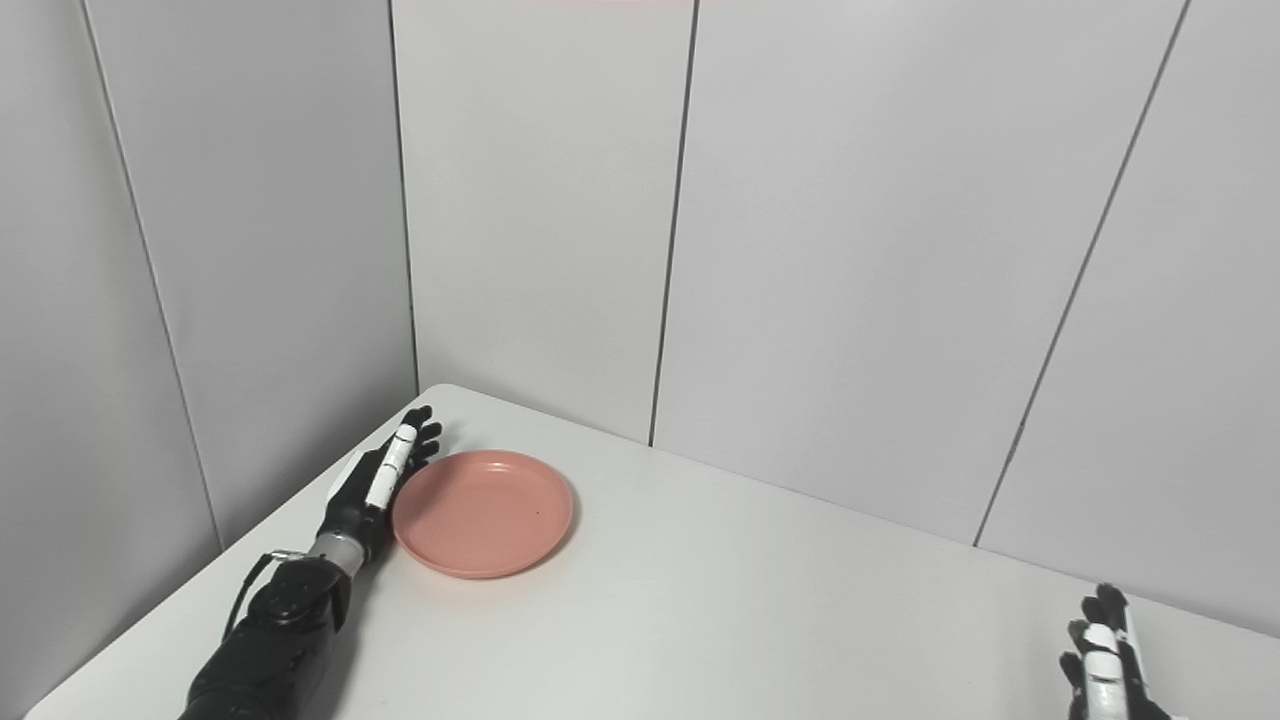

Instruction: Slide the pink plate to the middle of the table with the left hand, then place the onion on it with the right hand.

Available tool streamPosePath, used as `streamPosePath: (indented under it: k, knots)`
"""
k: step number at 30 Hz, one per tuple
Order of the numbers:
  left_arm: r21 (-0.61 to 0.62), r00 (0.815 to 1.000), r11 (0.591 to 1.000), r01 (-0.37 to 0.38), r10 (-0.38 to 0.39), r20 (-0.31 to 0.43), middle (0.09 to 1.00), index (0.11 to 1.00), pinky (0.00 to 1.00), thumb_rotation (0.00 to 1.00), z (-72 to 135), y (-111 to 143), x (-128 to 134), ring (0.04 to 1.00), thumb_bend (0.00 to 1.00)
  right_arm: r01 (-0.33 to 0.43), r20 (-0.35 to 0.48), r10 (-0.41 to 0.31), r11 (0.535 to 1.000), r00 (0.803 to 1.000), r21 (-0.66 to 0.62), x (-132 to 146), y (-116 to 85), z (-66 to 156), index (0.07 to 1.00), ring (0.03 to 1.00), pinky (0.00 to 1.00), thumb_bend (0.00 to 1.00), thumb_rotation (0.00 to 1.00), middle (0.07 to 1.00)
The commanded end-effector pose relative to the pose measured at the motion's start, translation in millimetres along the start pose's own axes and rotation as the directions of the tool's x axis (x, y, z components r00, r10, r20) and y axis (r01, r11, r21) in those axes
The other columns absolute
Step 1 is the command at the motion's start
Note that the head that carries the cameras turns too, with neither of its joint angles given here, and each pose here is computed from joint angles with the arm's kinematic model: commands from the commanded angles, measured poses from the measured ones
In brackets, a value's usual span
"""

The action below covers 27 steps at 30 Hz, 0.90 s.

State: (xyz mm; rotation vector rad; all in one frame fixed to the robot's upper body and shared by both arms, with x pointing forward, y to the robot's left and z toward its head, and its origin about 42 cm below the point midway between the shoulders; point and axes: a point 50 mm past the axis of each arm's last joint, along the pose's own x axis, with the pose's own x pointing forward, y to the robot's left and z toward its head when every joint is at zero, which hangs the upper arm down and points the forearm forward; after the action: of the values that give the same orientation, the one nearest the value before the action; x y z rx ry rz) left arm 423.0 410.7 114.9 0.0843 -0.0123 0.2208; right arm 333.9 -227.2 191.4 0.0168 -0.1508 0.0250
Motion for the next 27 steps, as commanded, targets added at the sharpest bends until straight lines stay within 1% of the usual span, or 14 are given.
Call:
streamPosePath:
  k: [1, 7, 14, 19, 22, 23, 24, 25, 27]
  knots:
    - [-0.027, 0.997, 0.999, 0.018, -0.016, 0.080, 0.940, 0.930, 0.95, 1.00, 27, -4, 14, 0.945, 0.61, -0.013, 0.081, 0.012, 1.000, 0.997, 0.011, 8, 5, 22, 1.000, 1.000, 1.00, 0.17, 1.00, 1.000]
    - [-0.032, 0.997, 0.999, 0.041, -0.039, 0.066, 0.935, 0.926, 0.93, 1.00, 27, -9, 13, 0.939, 0.63, -0.009, 0.085, 0.008, 1.000, 0.996, 0.015, 8, 8, 24, 1.000, 1.000, 1.00, 0.17, 1.00, 1.000]
    - [-0.053, 0.996, 0.995, 0.078, -0.076, 0.052, 0.933, 0.922, 0.95, 1.00, 29, -18, 11, 0.940, 0.63, -0.008, 0.084, 0.007, 1.000, 0.996, 0.021, 9, 10, 25, 1.000, 1.000, 1.00, 0.17, 1.00, 1.000]
    - [-0.050, 0.993, 0.993, 0.107, -0.105, 0.053, 0.931, 0.919, 0.95, 1.00, 31, -29, 9, 0.940, 0.61, -0.004, 0.079, 0.002, 1.000, 0.997, 0.027, 9, 13, 26, 1.000, 1.000, 1.00, 0.18, 1.00, 1.000]
    - [-0.042, 0.992, 0.992, 0.120, -0.118, 0.053, 0.929, 0.918, 0.94, 1.00, 35, -34, 8, 0.938, 0.59, -0.015, 0.062, 0.013, 0.999, 0.998, 0.038, 9, 13, 25, 1.000, 1.000, 1.00, 0.19, 1.00, 1.000]
    - [-0.042, 0.991, 0.991, 0.124, -0.122, 0.052, 0.929, 0.918, 0.94, 1.00, 36, -35, 9, 0.938, 0.59, -0.018, 0.059, 0.016, 0.999, 0.998, 0.044, 10, 13, 24, 1.000, 1.000, 1.00, 0.17, 1.00, 1.000]
    - [-0.043, 0.990, 0.991, 0.130, -0.128, 0.052, 0.927, 0.916, 0.94, 1.00, 37, -37, 9, 0.936, 0.60, -0.019, 0.058, 0.016, 0.999, 0.998, 0.047, 10, 13, 23, 1.000, 1.000, 1.00, 0.15, 1.00, 1.000]
    - [-0.045, 0.989, 0.989, 0.138, -0.135, 0.052, 0.927, 0.916, 0.94, 1.00, 38, -40, 10, 0.936, 0.60, -0.021, 0.058, 0.018, 0.999, 0.998, 0.048, 11, 12, 21, 1.000, 1.000, 1.00, 0.15, 1.00, 1.000]
    - [-0.044, 0.987, 0.987, 0.155, -0.152, 0.052, 0.925, 0.914, 0.94, 1.00, 39, -46, 11, 0.935, 0.64, -0.025, 0.061, 0.022, 0.999, 0.998, 0.045, 12, 10, 18, 1.000, 1.000, 1.00, 0.15, 1.00, 1.000]
